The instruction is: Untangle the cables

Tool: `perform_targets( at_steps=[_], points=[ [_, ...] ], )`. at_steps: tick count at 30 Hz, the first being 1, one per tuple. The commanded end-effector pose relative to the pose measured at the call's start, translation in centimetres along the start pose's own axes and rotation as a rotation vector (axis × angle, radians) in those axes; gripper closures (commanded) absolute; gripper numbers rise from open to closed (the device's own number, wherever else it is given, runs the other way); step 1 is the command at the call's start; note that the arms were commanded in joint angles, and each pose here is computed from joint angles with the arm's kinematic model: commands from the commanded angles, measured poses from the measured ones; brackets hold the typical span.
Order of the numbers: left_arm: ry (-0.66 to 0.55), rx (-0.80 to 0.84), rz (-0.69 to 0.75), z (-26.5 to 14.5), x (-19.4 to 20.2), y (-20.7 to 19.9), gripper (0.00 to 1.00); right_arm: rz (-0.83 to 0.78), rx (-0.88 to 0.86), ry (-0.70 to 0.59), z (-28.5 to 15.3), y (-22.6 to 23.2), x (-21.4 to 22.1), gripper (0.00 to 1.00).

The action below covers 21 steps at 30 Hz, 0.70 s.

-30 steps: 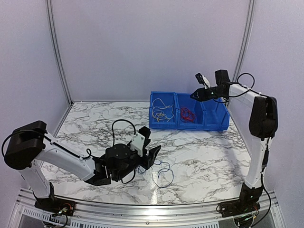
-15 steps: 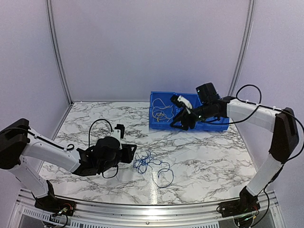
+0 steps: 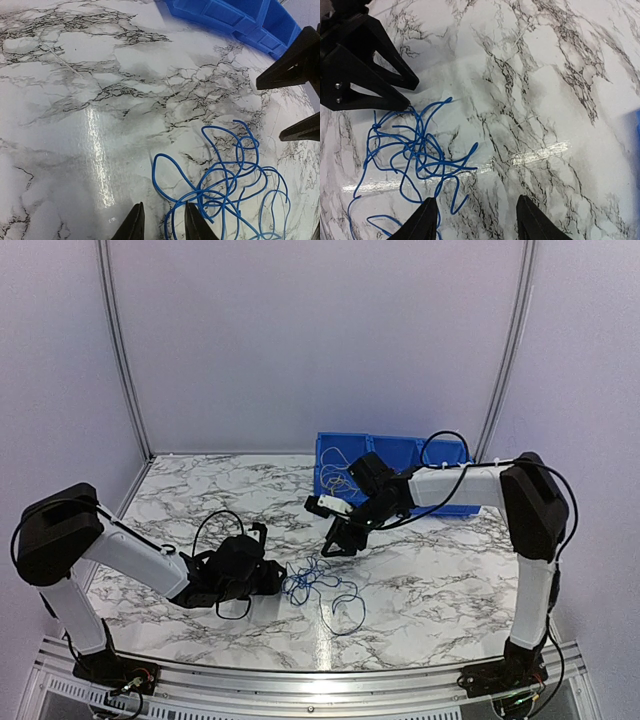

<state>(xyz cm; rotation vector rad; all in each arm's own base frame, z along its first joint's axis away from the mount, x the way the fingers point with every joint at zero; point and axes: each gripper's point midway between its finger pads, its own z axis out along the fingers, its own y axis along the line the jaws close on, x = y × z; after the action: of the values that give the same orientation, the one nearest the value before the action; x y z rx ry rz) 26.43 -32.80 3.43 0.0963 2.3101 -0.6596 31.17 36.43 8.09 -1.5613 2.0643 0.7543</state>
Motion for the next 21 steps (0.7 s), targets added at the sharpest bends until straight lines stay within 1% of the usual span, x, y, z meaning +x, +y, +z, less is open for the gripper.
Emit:
perform_targets(
  at_steps=[1,5,9,12,13,15,16,17,19,21],
  points=[
    [0.004,0.013,-0.017,0.3,-0.3,-0.6,0.72,-0.023,0.009,0.056,1.8,-0.5,0.1,0.46],
    [-0.014,0.007,-0.013,-0.1,-0.7,-0.3,0.71,-0.014,-0.009,0.071,2.7,-0.5,0.6,0.49],
    [-0.031,0.006,0.000,-0.6,-1.1,-0.3,0.70,-0.003,-0.029,0.079,3.0,-0.3,0.7,0.57],
    [-0.041,0.009,0.009,-0.7,-1.4,-0.4,0.67,0.006,-0.052,0.093,3.3,0.1,1.1,0.57],
    [-0.042,0.012,0.013,-0.8,-1.5,-0.5,0.66,0.008,-0.059,0.099,3.4,0.2,1.3,0.61],
    [-0.051,0.022,0.019,-0.9,-1.9,-0.9,0.64,0.005,-0.065,0.104,3.3,0.2,1.2,0.87],
    [-0.056,0.027,0.023,-1.0,-2.1,-1.0,0.63,-0.003,-0.064,0.100,2.8,0.3,0.8,0.95],
    [-0.063,0.035,0.028,-1.2,-2.4,-1.3,0.62,-0.014,-0.059,0.092,2.0,0.5,0.1,1.00],
    [-0.082,0.047,0.043,-1.6,-3.0,-1.7,0.59,-0.050,-0.033,0.052,-0.6,0.9,-2.1,1.00],
    [-0.110,0.048,0.062,-2.3,-3.8,-1.8,0.57,-0.090,0.011,-0.008,-4.0,1.5,-5.0,1.00]
  ],
)
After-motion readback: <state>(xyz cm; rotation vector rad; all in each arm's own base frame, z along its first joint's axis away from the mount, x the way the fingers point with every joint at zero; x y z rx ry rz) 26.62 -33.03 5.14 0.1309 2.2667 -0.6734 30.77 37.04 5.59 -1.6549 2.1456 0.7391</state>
